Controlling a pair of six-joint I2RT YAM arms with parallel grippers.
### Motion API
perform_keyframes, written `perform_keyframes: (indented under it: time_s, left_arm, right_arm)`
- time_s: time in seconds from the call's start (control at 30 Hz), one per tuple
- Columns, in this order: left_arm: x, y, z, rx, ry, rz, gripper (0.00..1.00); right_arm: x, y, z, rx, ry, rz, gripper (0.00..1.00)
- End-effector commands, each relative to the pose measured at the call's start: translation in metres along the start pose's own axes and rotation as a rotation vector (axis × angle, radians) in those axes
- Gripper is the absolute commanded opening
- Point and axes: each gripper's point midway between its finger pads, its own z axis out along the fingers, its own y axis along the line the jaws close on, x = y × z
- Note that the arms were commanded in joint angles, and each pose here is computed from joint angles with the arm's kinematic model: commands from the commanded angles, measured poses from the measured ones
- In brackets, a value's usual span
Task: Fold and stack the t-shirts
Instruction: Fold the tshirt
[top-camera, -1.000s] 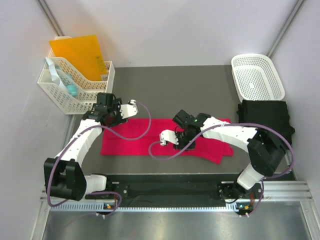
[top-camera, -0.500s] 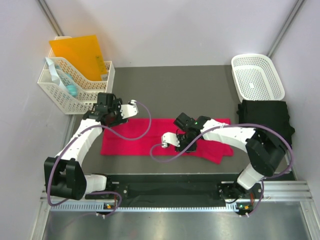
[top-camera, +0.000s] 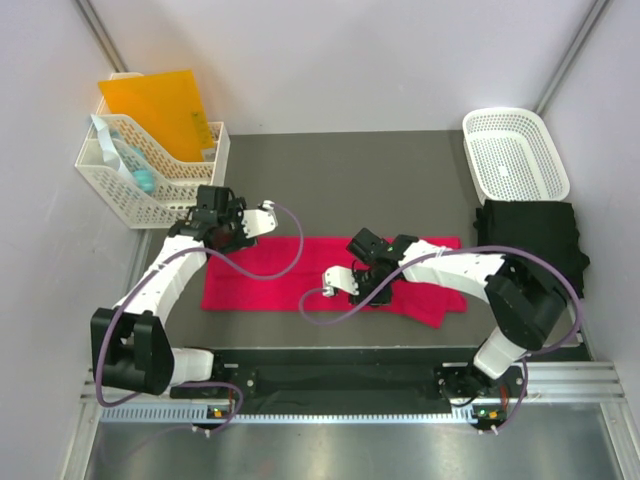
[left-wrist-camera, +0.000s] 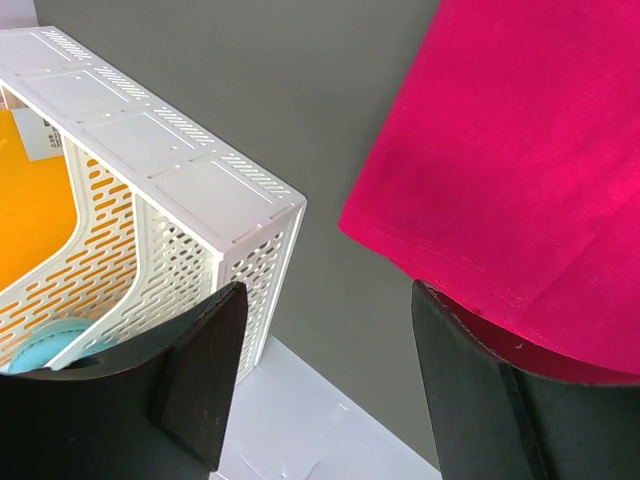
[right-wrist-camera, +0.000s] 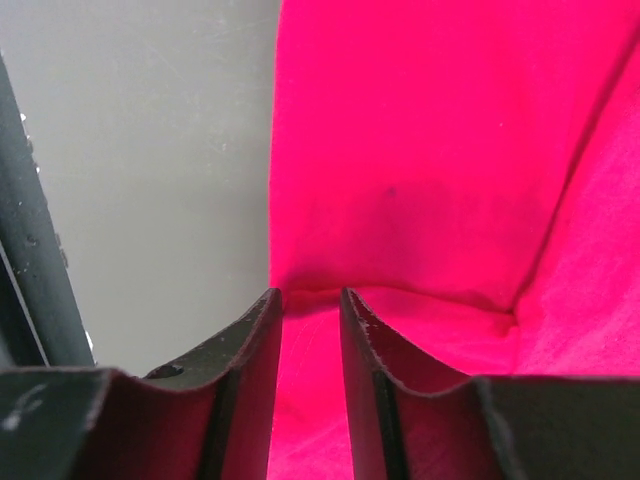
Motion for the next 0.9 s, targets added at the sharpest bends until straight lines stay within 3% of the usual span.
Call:
perform_keyframes:
  time_s: [0.0,0.1,0.13,0.77,0.8,0.87]
  left_arm:
    - [-0.015,0.022,-0.004,-0.06,-0.053,0.001,0.72]
    - [-0.017,0.023,-0.004,-0.064,-0.056,0.003,0.72]
    - [-0.017,0.023,-0.003,-0.06,-0.057,0.003,0.72]
    - [-0.024,0.03,0.001,-0.064,-0.066,0.021,0.72]
    - [-0.024,0.031,0.001,-0.066,-0.067,0.021,0.72]
    - [-0.025,0.03,0.002,-0.061,-0.069,0.024,0.72]
  right_arm:
    - [-0.002,0.0,0.007,-0.008,-0.019,0.011,0.27]
    - [-0.001,0.0,0.008,-0.009,-0.014,0.011,0.02]
    - [-0.001,0.0,0.008,-0.007,-0.014,0.012,0.0]
    - [-0.037,-0.001,-0.021,-0.052,-0.114,-0.028,0.0]
    - [-0.036,0.0,-0.019,-0.061,-0.11,-0.026,0.01]
    - [-0.034,0.003,-0.018,-0.082,-0.1,-0.03,0.16]
